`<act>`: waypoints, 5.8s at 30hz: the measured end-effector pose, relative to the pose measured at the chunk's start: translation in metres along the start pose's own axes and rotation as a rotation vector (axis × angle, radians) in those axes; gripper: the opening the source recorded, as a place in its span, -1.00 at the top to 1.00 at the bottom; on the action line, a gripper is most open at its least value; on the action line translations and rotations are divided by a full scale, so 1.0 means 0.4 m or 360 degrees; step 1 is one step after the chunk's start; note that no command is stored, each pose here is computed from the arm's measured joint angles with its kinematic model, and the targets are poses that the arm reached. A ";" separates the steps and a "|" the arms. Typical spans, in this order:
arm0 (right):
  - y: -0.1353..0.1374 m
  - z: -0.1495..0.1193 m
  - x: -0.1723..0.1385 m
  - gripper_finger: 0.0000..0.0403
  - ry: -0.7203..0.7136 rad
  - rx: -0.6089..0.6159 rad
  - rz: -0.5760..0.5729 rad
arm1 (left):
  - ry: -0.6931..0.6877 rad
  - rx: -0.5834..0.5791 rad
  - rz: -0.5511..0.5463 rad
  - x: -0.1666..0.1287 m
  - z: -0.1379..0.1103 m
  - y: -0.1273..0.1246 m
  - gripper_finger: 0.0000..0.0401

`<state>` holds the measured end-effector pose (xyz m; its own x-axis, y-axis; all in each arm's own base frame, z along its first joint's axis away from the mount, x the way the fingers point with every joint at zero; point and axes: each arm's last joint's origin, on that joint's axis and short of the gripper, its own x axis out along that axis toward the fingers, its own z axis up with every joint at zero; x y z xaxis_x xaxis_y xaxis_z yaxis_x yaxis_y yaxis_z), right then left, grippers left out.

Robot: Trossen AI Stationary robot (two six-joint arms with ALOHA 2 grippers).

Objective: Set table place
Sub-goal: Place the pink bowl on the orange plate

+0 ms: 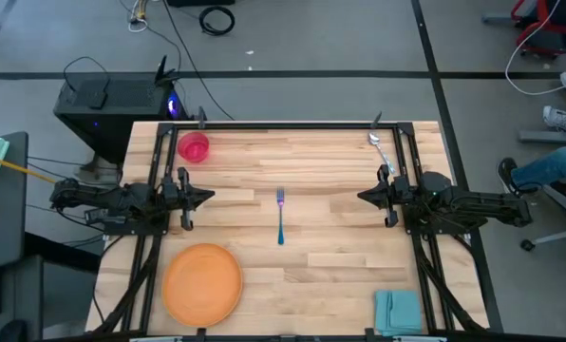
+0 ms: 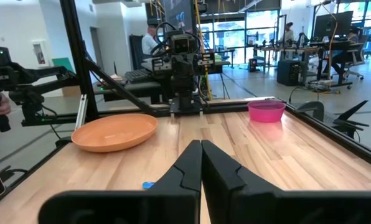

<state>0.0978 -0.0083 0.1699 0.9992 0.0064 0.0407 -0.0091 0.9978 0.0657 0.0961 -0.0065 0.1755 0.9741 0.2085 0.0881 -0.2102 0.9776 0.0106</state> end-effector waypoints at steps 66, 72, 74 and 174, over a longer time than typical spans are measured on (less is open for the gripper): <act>0.006 0.007 -0.001 0.99 -0.0013 -0.0488 0.0103 | 0.1793 -0.0229 -0.0198 0.230 0.074 -0.171 0.50; 0.005 0.007 -0.001 0.99 -0.0012 -0.0488 0.0103 | 0.2015 -0.0277 -0.0200 0.213 0.022 -0.172 0.42; 0.005 0.007 -0.001 0.99 -0.0012 -0.0488 0.0103 | 0.2077 -0.0252 -0.0178 0.211 0.011 -0.171 0.41; 0.008 0.142 0.058 1.00 0.0238 -0.0289 0.0115 | 0.2457 -0.0312 -0.0160 0.328 -0.018 -0.065 0.95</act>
<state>0.1187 -0.0088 0.2276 0.9911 0.0748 -0.1098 -0.0871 0.9898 -0.1127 0.2301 -0.0043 0.1798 0.1481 -0.1497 -0.9776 -0.2472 0.9515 -0.1831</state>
